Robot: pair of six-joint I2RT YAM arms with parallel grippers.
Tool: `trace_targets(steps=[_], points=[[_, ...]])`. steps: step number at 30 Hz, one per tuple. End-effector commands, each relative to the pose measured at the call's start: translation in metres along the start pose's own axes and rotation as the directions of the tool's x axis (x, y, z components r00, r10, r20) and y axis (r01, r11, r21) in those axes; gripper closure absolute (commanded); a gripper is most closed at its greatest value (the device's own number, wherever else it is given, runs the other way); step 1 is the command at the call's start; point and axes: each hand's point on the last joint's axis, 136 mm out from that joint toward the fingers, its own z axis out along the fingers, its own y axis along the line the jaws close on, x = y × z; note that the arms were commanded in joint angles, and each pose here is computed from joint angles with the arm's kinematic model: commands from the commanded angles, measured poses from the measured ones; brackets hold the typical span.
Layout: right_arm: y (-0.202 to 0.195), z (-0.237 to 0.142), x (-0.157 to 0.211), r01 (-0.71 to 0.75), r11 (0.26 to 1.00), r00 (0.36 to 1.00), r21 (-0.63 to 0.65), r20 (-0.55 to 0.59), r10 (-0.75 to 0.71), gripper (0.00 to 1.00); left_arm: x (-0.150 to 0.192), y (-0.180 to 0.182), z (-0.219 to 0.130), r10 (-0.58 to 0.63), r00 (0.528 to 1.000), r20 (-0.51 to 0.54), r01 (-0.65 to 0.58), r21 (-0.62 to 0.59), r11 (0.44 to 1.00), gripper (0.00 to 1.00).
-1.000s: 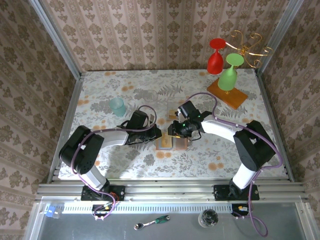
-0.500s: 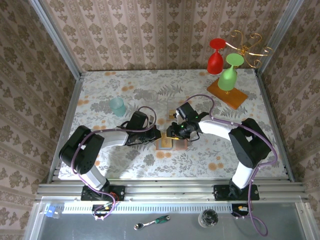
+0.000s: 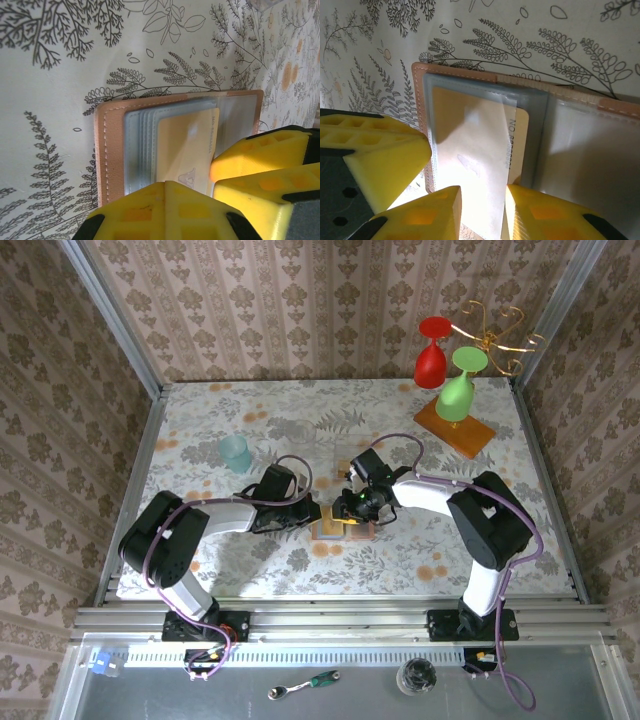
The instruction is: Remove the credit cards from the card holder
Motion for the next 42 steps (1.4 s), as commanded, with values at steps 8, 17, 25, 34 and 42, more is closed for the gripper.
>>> trace_targets(steps=[8,17,25,34,42], points=[[-0.007,0.001,0.001,0.005,0.999,1.000,0.051,-0.001,-0.005,0.69,0.007,0.013,0.002,0.007,1.000,-0.023,-0.008,-0.032,0.999,0.97],[-0.006,-0.012,-0.002,0.026,0.996,0.999,0.080,0.033,-0.029,0.69,0.007,0.014,0.001,0.007,1.000,-0.022,-0.008,-0.035,0.999,0.98],[-0.001,-0.021,-0.002,0.038,0.996,0.998,0.077,0.046,-0.042,0.69,0.002,0.003,-0.005,0.021,1.000,-0.006,-0.021,-0.019,1.000,0.98],[0.004,-0.023,-0.004,0.046,0.997,0.998,0.060,0.048,-0.049,0.69,0.001,-0.016,-0.007,0.064,0.998,-0.012,-0.064,0.002,0.998,0.98],[0.005,-0.017,-0.003,0.037,0.999,0.999,0.040,0.035,-0.038,0.69,0.007,-0.013,0.003,0.060,0.998,-0.035,-0.060,0.003,0.998,0.98]])
